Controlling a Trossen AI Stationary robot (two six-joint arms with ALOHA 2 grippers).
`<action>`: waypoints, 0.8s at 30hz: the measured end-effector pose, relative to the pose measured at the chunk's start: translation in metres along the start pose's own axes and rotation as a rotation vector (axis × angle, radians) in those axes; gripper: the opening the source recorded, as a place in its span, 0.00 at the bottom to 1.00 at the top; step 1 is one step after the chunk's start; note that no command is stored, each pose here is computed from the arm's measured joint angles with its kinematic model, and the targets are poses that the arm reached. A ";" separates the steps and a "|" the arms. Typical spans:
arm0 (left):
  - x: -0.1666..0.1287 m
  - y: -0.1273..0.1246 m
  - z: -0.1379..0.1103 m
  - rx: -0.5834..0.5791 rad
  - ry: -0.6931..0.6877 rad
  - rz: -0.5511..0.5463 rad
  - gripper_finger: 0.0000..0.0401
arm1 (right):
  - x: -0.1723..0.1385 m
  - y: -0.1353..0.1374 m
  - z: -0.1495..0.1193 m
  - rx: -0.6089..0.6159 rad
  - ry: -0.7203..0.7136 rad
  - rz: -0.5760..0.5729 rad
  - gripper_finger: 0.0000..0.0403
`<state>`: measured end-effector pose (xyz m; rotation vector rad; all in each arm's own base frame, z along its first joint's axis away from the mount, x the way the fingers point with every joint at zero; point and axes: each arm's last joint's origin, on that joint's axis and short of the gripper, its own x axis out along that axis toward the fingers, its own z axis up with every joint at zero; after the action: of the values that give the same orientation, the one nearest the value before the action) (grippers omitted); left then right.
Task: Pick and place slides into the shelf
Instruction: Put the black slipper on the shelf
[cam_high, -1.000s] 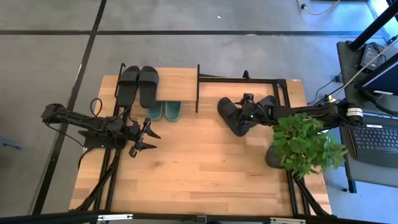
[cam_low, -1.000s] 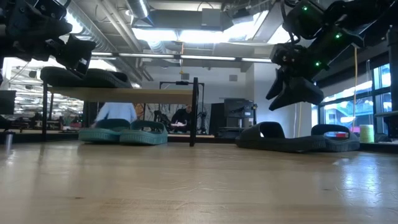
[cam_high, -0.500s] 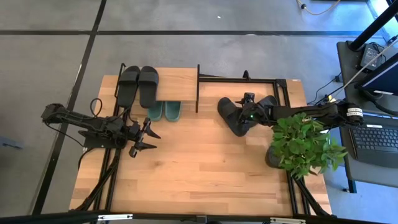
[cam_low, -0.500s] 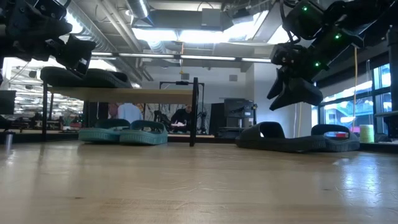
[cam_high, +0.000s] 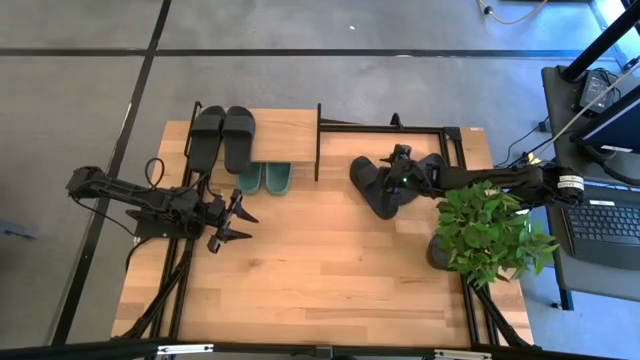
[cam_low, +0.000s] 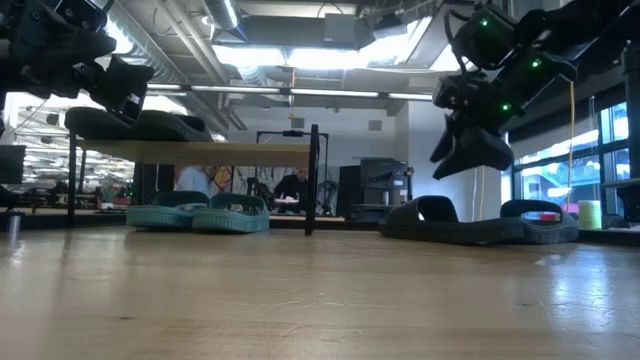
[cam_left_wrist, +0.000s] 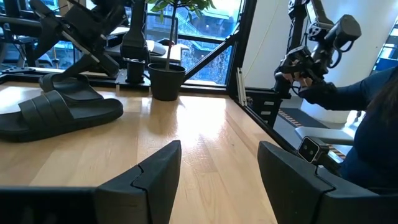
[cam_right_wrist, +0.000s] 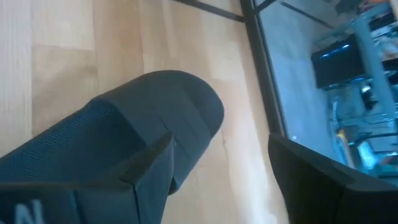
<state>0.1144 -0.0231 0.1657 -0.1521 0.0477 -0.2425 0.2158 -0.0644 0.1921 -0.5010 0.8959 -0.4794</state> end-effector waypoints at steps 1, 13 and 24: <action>0.000 0.000 0.000 0.000 0.000 0.000 0.51 | 0.001 -0.002 -0.001 0.011 0.000 0.010 0.64; 0.000 0.000 0.000 0.000 0.001 0.001 0.51 | 0.011 -0.010 -0.007 0.001 -0.002 0.062 0.64; 0.000 0.000 -0.001 0.000 0.010 0.002 0.51 | 0.027 0.002 -0.010 -0.036 0.032 0.149 0.64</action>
<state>0.1144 -0.0231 0.1648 -0.1511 0.0576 -0.2410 0.2224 -0.0813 0.1691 -0.4566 0.9666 -0.3364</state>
